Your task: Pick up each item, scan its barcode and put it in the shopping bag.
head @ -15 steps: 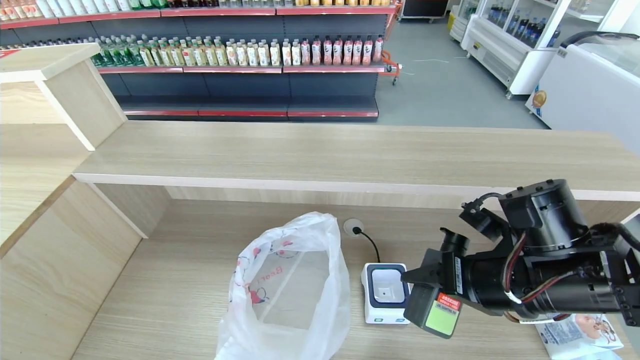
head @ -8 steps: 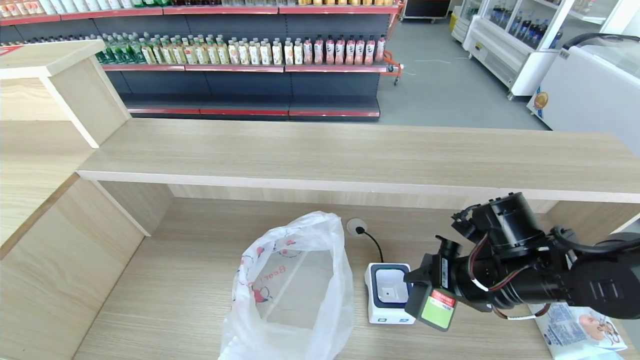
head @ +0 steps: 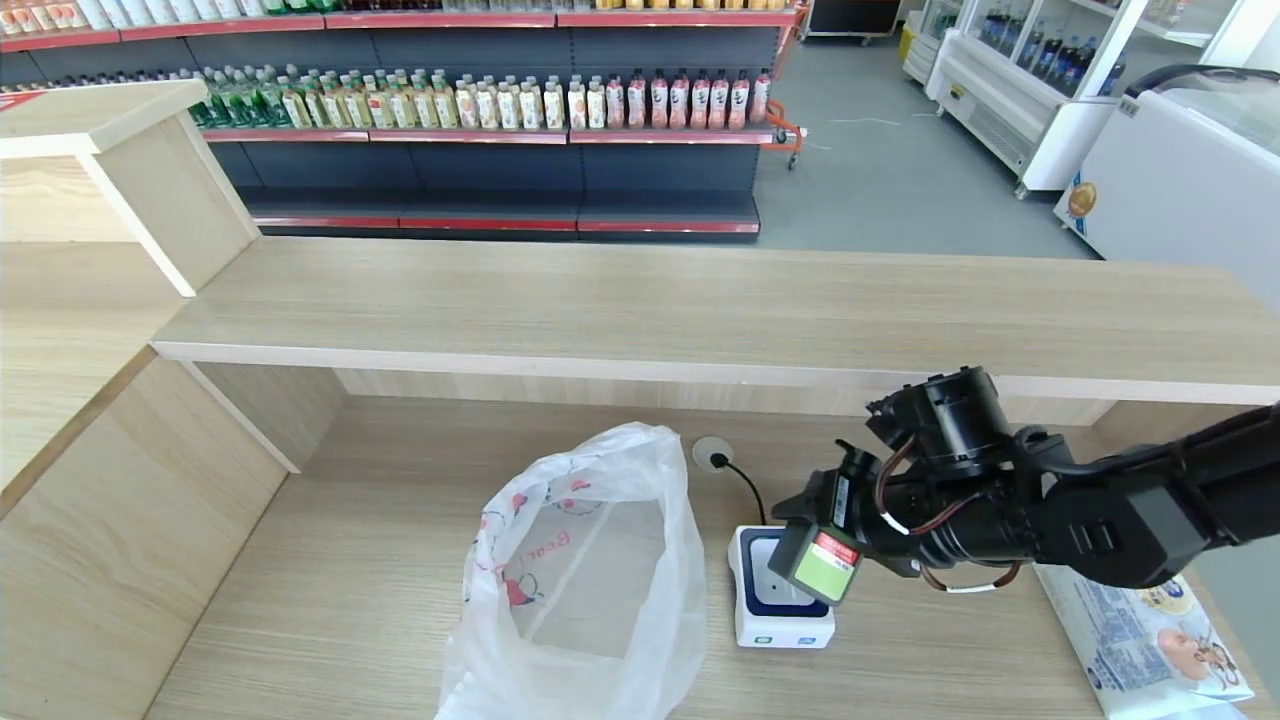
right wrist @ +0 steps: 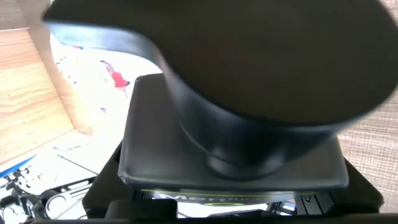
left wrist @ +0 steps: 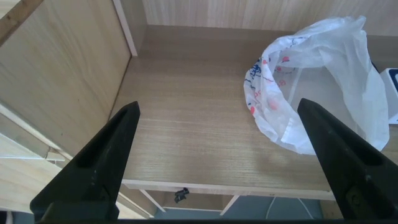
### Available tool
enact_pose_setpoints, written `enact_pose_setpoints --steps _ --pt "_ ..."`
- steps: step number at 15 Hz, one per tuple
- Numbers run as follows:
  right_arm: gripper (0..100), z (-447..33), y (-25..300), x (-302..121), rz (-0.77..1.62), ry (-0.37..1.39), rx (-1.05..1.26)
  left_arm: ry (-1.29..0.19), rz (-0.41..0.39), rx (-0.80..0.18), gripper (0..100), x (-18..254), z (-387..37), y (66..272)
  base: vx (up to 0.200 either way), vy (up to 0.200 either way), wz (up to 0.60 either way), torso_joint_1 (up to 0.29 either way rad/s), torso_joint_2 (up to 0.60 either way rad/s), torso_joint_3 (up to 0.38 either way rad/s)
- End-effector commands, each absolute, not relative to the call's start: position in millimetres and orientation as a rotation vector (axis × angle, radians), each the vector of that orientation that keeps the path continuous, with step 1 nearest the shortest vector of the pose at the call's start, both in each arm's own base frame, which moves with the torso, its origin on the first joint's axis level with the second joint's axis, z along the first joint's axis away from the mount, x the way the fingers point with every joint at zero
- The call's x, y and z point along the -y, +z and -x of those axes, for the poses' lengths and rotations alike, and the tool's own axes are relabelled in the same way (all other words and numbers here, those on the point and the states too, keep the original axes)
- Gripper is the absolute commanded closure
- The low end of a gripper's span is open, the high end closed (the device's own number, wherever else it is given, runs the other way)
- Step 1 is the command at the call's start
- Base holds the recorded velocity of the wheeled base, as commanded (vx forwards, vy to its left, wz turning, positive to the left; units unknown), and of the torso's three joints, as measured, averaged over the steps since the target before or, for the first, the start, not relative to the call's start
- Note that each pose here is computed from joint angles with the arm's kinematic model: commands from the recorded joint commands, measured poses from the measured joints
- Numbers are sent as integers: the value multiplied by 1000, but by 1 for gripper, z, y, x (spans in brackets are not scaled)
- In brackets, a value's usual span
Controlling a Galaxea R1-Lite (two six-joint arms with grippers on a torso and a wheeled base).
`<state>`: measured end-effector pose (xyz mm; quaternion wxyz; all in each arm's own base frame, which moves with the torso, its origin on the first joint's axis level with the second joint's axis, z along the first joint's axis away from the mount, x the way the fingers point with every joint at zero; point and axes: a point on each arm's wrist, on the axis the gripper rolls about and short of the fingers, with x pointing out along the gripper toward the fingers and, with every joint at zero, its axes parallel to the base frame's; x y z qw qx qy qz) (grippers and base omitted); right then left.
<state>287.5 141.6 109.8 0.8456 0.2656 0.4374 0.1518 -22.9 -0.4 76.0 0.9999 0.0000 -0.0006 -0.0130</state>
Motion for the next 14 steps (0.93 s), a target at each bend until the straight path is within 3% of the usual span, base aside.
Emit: enact_pose_setpoints --steps 1,14 --pt "100 -294 99 -142 -558 303 -948 -26 0 2 0 0 23 76 0 0 0 0 0 0" --pt "100 -308 74 -149 -519 319 -946 -26 0 2 0 0 23 76 0 0 0 0 0 0"
